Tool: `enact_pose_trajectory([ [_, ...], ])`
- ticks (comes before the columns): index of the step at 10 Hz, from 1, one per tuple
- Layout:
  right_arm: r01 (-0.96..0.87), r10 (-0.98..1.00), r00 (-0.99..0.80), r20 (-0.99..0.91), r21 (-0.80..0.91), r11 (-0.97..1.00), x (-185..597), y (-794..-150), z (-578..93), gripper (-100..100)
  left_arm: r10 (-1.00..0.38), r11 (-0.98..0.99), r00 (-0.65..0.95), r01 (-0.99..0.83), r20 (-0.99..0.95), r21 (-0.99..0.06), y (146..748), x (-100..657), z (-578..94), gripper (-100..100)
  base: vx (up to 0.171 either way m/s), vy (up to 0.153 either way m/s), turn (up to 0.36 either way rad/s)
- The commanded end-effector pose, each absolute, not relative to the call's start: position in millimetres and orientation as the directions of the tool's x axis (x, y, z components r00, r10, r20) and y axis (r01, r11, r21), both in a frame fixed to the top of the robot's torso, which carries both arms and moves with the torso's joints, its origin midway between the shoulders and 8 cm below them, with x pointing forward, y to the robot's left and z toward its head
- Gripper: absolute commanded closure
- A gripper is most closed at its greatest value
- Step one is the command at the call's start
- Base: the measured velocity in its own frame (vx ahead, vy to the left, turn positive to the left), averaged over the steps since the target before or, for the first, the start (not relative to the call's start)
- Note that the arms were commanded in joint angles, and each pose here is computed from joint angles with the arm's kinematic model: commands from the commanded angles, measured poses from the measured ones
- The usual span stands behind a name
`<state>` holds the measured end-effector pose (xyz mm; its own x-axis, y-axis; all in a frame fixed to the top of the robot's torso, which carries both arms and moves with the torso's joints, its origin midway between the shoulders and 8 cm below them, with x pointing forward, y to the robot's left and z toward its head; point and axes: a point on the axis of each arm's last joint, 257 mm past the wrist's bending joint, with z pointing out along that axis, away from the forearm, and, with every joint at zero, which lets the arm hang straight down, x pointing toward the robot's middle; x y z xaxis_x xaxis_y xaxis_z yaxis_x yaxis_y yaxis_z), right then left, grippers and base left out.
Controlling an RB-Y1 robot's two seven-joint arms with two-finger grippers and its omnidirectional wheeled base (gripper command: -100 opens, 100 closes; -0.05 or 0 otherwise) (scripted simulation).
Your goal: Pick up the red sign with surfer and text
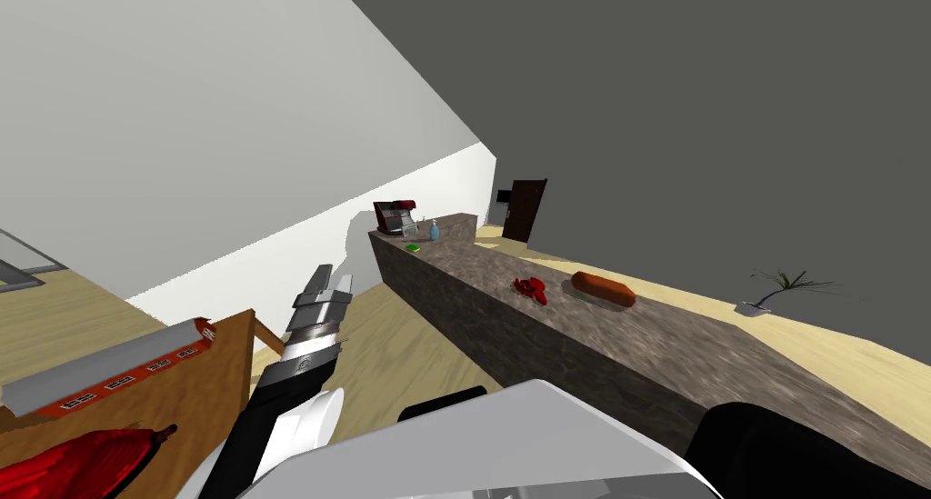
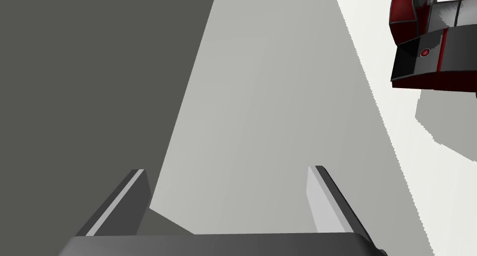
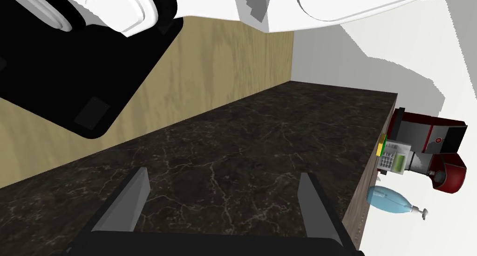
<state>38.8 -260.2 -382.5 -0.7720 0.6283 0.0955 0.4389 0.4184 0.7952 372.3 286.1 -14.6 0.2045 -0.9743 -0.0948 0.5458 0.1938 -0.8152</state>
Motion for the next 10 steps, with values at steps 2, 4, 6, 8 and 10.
enact_pose_trajectory([
  [2, 0.498, 0.614, -0.780, 0.121, 0.715, 0.492, 6, -293, -391, -100, -0.974, 0.194, 0.205, 0.546, -0.095, -0.815, 286, 372, -15, 0, 0.044, 0.017, 0.215],
  [4, 0.527, 0.603, -0.787, 0.132, 0.651, 0.545, -14, -321, -395, -100, -0.974, 0.194, 0.205, 0.546, -0.095, -0.815, 286, 372, -15, 0, 0.057, 0.015, 0.177],
  [6, 0.554, 0.601, -0.786, 0.143, 0.594, 0.583, -31, -346, -397, -100, -0.974, 0.194, 0.205, 0.546, -0.095, -0.815, 286, 372, -15, 0, 0.055, 0.020, 0.174],
  [8, 0.570, 0.592, -0.792, 0.147, 0.523, 0.633, -47, -378, -396, -100, -0.974, 0.194, 0.205, 0.546, -0.095, -0.815, 286, 372, -15, 0, 0.054, 0.018, 0.176],
  [10, 0.585, 0.590, -0.793, 0.149, 0.458, 0.670, -61, -407, -393, -100, -0.974, 0.194, 0.205, 0.546, -0.095, -0.815, 286, 372, -15, 0, 0.064, 0.015, 0.169],
])
